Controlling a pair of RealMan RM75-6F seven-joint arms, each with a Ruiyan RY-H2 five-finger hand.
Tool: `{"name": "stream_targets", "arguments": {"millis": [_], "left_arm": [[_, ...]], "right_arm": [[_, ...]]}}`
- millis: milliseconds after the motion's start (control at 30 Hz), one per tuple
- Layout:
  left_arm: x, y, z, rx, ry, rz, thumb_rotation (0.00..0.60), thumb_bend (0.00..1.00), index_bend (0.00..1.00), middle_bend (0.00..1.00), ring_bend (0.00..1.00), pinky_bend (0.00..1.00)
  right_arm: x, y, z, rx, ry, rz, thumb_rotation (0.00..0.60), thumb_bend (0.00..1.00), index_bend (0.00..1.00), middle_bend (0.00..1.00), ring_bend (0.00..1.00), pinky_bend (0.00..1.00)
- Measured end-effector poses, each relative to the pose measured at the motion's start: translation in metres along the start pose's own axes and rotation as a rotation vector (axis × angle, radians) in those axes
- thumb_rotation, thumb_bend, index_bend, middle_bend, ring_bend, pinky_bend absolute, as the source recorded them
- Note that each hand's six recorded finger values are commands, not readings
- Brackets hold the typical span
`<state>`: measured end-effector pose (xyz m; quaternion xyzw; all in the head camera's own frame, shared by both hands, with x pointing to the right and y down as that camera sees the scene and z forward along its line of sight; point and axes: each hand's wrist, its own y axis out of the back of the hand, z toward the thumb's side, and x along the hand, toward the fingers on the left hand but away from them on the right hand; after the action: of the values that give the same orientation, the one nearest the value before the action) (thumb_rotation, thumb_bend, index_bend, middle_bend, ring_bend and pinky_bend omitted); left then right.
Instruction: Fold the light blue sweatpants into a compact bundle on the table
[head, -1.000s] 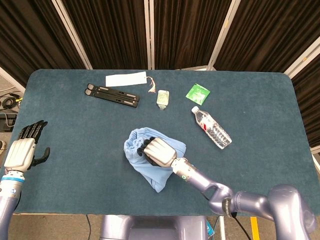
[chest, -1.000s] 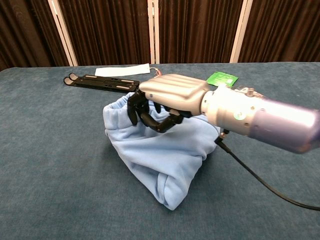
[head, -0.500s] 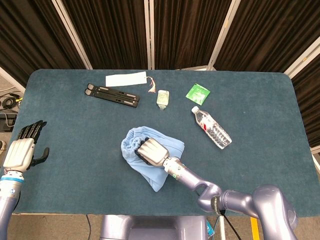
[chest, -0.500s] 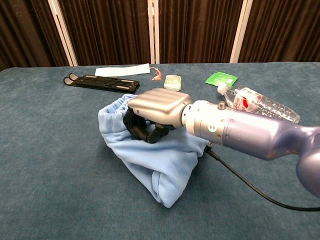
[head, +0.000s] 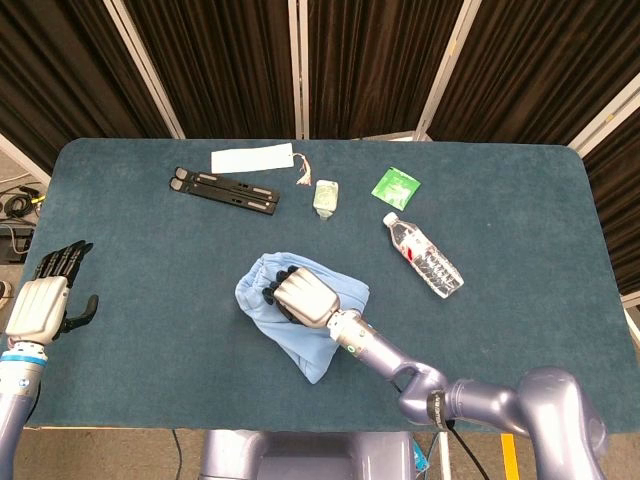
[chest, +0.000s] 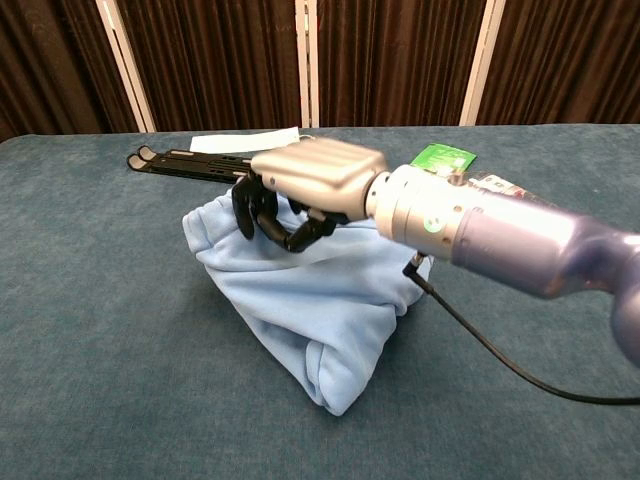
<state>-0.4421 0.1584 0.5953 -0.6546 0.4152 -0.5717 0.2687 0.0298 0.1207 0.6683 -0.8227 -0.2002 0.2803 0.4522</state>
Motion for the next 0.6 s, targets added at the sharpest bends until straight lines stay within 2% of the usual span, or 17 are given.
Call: {"name": "stream_targets", "arguments": {"millis": [267,467,533,600], "left_arm": [[-0.005,0.0,0.002,0.002,-0.01,0.009,0.6,0.53,0.0,0.0,0.0,0.0],[-0.013,0.001,0.006,0.005,-0.031,0.026,0.6,0.53,0.0,0.0,0.0,0.0],[-0.016,0.001,0.007,0.005,-0.04,0.036,0.6,0.53,0.0,0.0,0.0,0.0],[-0.019,0.0,0.007,0.004,-0.048,0.046,0.6,0.53,0.0,0.0,0.0,0.0]], "right_arm": [[0.038,0.056,-0.028,0.04,-0.01,-0.09,0.6,0.63,0.42,0.41,0.4,0.45],[0.102,0.095,-0.072,0.133,-0.079,-0.148,0.6,0.64,0.39,0.39,0.39,0.43],[0.129,0.107,-0.086,0.167,-0.111,-0.167,0.6,0.64,0.37,0.36,0.37,0.4],[0.154,0.115,-0.096,0.177,-0.139,-0.185,0.6,0.59,0.33,0.3,0.32,0.31]]}}
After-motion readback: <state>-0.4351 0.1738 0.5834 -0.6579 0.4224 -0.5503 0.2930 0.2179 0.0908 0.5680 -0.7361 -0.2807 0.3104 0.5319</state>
